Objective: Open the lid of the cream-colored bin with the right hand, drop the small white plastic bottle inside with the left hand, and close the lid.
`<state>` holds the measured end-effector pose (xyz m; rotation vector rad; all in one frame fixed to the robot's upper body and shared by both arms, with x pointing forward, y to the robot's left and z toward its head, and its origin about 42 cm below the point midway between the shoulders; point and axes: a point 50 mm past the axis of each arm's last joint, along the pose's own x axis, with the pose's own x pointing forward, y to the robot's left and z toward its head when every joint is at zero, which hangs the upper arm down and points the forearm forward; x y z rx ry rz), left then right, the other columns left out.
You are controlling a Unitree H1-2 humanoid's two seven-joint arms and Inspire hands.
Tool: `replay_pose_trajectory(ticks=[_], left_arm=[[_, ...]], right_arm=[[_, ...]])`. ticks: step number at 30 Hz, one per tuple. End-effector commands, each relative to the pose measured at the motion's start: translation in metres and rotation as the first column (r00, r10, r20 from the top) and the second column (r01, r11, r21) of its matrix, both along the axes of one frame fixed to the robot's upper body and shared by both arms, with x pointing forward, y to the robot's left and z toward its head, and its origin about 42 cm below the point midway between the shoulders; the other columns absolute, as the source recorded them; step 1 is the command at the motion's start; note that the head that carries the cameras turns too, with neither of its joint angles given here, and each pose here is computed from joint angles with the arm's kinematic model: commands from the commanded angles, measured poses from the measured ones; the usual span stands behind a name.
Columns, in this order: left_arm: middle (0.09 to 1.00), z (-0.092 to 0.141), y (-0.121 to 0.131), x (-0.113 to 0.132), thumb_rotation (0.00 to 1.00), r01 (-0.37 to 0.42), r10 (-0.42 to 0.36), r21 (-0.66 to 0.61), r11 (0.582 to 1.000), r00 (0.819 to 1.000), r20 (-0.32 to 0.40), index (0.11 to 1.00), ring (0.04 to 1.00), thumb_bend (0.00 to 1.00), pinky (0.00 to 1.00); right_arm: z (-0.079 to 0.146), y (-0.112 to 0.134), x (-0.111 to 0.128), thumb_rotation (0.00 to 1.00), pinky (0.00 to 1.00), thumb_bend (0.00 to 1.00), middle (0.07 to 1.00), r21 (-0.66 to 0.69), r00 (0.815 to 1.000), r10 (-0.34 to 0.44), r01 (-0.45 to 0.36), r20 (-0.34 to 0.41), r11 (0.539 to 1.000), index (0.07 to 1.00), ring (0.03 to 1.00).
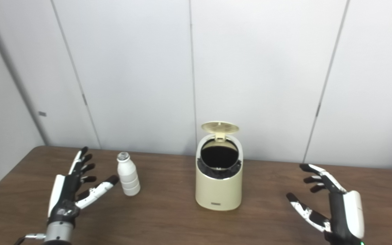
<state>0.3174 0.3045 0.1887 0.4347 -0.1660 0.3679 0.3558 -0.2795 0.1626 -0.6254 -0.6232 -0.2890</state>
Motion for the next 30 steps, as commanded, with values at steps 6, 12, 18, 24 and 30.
replay_pose_trajectory(ticks=[6, 12, 18, 24, 30], left_arm=[[0.926, 0.011, -0.017, 0.013, 0.50, -0.001, 0.002, -0.009, 1.000, 0.999, 0.047, 1.000, 0.860, 1.00, 0.71], [0.907, 0.005, -0.027, 0.021, 0.47, 0.004, -0.003, -0.016, 1.000, 1.000, 0.011, 1.000, 0.837, 1.00, 0.67], [0.958, -0.008, -0.027, 0.031, 0.42, -0.009, 0.008, -0.019, 1.000, 0.999, -0.040, 1.000, 0.915, 1.00, 0.79], [0.952, -0.013, -0.022, 0.039, 0.42, -0.033, 0.033, -0.008, 0.999, 0.998, -0.058, 1.000, 0.911, 1.00, 0.79], [0.924, -0.012, -0.019, 0.043, 0.44, -0.054, 0.055, 0.024, 0.998, 0.996, -0.064, 0.992, 0.858, 1.00, 0.72]], right_arm=[[0.027, -0.015, 0.006, 0.02, 0.32, 0.28, 0.659, -0.016, 0.995, 0.029, -0.028, 0.092, 0.999, 0.674, 0.473], [0.032, -0.017, 0.006, 0.51, 0.36, 0.31, 0.665, -0.001, 0.996, 0.054, -0.054, 0.074, 0.999, 0.673, 0.556], [0.035, -0.017, 0.006, 0.73, 0.42, 0.47, 0.681, 0.018, 0.996, 0.069, -0.070, 0.060, 0.997, 0.658, 0.599], [0.036, -0.018, 0.006, 0.81, 0.41, 0.55, 0.683, 0.010, 0.996, 0.065, -0.066, 0.059, 0.998, 0.656, 0.602], [0.036, -0.018, 0.006, 0.84, 0.41, 0.57, 0.685, 0.003, 0.996, 0.067, -0.067, 0.060, 0.998, 0.659, 0.605]])
